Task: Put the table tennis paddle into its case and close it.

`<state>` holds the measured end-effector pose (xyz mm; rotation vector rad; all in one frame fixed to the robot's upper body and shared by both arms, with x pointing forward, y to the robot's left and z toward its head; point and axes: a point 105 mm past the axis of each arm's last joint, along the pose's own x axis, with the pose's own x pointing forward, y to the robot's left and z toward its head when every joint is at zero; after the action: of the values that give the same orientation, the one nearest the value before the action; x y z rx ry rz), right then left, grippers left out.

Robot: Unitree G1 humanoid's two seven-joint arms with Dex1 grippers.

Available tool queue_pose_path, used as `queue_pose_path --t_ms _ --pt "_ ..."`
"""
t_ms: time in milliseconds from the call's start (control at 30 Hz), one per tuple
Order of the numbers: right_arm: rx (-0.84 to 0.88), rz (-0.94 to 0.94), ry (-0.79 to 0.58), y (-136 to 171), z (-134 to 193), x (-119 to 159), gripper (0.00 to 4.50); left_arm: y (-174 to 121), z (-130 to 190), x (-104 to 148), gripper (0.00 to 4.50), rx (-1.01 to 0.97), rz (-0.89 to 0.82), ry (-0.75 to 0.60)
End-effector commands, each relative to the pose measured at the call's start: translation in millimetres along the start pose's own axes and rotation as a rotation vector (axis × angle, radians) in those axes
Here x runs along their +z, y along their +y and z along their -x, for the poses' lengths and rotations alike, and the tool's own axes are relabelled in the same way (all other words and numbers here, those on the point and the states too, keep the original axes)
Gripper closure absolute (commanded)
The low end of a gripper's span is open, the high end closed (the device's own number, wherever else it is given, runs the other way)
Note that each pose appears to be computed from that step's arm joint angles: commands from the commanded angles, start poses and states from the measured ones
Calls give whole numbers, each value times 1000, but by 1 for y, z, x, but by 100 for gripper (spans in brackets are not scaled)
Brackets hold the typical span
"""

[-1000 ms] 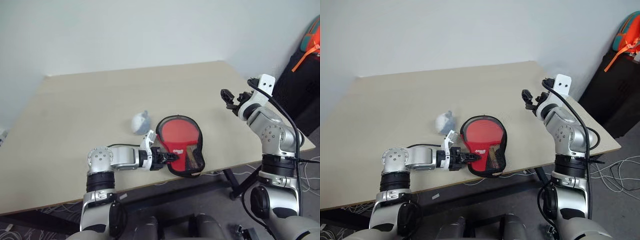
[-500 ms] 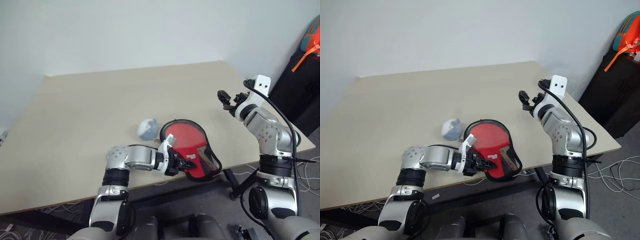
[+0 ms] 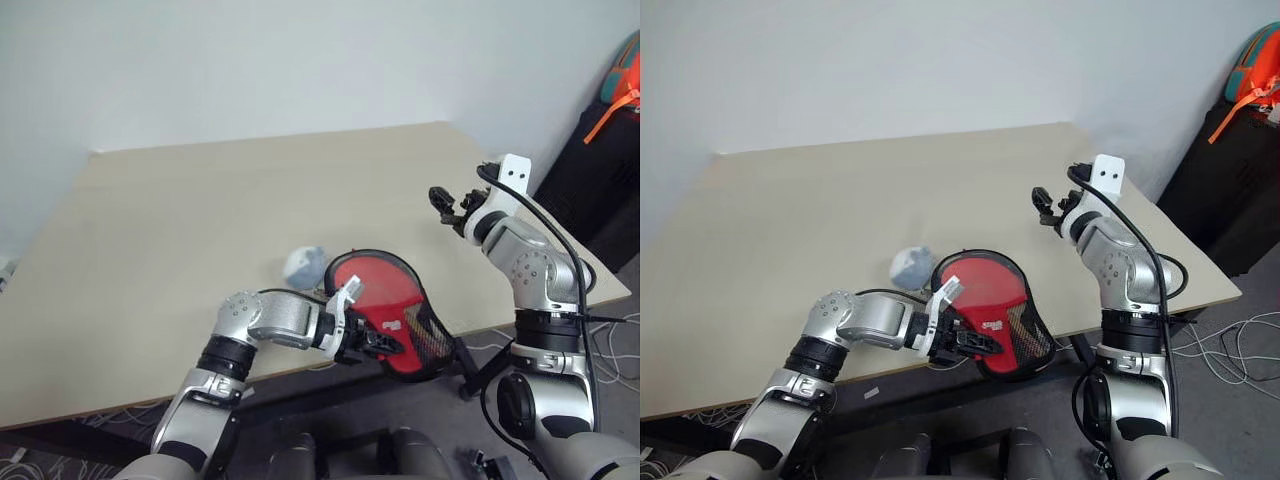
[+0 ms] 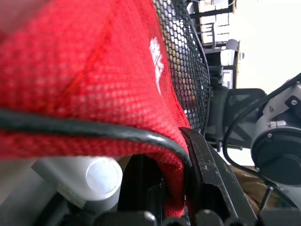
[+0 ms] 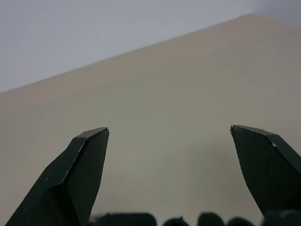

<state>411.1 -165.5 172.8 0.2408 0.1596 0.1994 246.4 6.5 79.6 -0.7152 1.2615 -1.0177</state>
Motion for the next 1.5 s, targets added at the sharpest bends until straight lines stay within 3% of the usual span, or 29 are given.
queue_pose_path --t_ms 33,100,367,600,800,867,1033,1167,1300,1433,1500 --pt "4 25 -58 1 1 18 0 -19 3 3 400 -71 -47 -45" --pt "4 25 -57 2 1 18 0 -19 4 3 400 -63 -56 -54" --pt "16 36 -43 5 0 15 0 -6 10 2 136 -34 -18 -66" --pt "60 65 -8 10 1 8 0 -13 40 3 136 -57 -122 -57" --pt "227 117 12 38 9 2 0 -22 81 -5 136 -70 -256 -66" --pt "279 133 37 46 13 -4 0 -28 94 -1 136 -72 -330 -124" --pt "438 193 129 67 28 -24 0 -22 119 26 136 19 -470 -286" --pt "523 246 190 82 37 -41 0 -16 138 65 136 104 -531 -415" --pt "547 270 207 89 37 -49 94 -3 152 93 132 238 -601 -459" --pt "532 248 245 91 30 -58 234 2 164 113 132 304 -670 -479" --pt "516 234 286 92 27 -68 234 6 166 118 132 318 -677 -461"
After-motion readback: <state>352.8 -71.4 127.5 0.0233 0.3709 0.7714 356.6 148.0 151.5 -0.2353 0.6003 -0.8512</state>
